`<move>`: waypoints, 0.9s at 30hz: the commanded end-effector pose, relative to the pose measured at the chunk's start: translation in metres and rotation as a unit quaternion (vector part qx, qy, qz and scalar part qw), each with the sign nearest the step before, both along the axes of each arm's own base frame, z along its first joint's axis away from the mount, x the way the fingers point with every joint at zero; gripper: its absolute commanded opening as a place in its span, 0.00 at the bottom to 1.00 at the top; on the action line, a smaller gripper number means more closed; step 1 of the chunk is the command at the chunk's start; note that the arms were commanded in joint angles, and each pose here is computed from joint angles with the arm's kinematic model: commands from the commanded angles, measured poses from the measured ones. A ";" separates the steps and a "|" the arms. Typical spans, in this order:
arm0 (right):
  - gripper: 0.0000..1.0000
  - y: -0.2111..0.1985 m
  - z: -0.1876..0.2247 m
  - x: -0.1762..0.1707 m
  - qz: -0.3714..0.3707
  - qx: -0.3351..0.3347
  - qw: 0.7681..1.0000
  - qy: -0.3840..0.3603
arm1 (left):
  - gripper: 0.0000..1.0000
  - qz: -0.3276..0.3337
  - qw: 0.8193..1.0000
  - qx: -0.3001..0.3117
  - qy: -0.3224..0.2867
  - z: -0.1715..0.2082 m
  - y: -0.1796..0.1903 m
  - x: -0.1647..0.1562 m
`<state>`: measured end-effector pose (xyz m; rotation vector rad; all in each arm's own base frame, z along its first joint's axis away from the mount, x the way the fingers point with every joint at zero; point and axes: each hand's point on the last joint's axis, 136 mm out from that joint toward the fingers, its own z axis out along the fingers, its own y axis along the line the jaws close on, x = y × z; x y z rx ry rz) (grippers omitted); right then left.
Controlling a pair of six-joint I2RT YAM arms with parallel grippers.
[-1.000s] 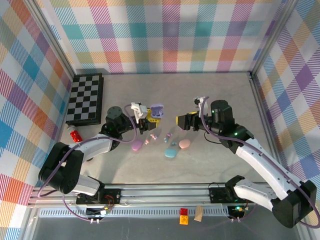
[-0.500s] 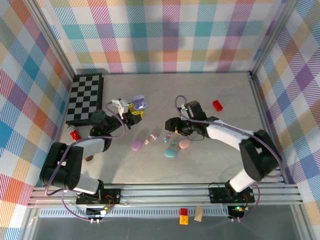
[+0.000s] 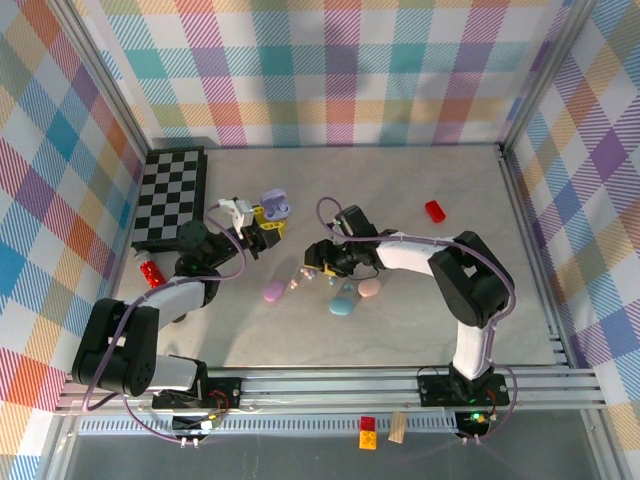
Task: Insert the wireless bluetooth earbuds into the charging case
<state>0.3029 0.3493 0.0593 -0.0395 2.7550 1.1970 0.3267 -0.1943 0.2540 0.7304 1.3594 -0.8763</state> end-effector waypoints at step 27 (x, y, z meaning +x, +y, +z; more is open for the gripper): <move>0.44 0.022 -0.020 -0.007 0.043 -0.002 0.999 0.025 | 0.36 0.024 0.999 0.030 -0.014 0.000 0.009 -0.005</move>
